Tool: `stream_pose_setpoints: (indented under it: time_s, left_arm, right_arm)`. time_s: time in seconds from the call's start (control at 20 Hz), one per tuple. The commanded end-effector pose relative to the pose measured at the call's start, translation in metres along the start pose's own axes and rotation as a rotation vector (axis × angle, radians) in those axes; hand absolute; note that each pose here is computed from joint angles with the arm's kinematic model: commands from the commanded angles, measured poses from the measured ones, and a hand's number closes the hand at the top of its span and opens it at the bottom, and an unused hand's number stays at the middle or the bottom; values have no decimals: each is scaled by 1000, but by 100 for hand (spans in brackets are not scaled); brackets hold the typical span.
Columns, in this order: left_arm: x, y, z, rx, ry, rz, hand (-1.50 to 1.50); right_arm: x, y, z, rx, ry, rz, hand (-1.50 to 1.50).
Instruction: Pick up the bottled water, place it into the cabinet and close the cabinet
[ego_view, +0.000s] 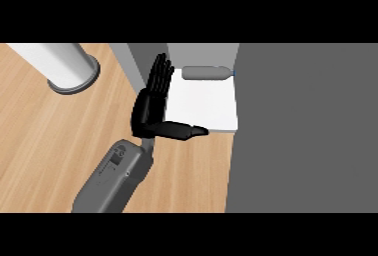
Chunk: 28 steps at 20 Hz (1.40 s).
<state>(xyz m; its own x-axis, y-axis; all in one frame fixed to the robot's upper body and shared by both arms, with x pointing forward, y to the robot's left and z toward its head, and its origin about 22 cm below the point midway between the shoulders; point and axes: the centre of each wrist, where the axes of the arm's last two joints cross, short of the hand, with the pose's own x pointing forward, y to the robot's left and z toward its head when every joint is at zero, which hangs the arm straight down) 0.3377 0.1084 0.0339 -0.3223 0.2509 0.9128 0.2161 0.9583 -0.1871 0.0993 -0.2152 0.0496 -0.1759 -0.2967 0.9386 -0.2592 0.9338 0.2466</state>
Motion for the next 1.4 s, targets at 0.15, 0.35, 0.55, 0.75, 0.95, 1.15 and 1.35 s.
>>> stream_pose_setpoints:
  time_s: [0.15,0.35,0.55,0.75,0.95,1.15,1.35]
  left_arm:
    - [47,0,82,44,-23,68,-150]
    - [76,2,119,20,-5,92,-150]
    - [106,3,127,0,-28,82,-150]
    - [109,12,163,49,-62,105,-150]
    - [120,27,188,99,-80,62,-150]
    - [143,50,199,120,-103,48,-150]
    - [154,63,220,128,-96,47,-150]
  right_arm:
    - [7,-5,-2,23,-13,11,-150]
    - [7,9,-3,71,2,73,-150]
    - [10,12,-2,215,66,115,150]
    - [15,4,-3,360,135,167,150]
    - [32,26,3,485,125,149,150]
    - [9,51,-4,538,121,147,150]
    - [40,70,0,560,86,170,150]
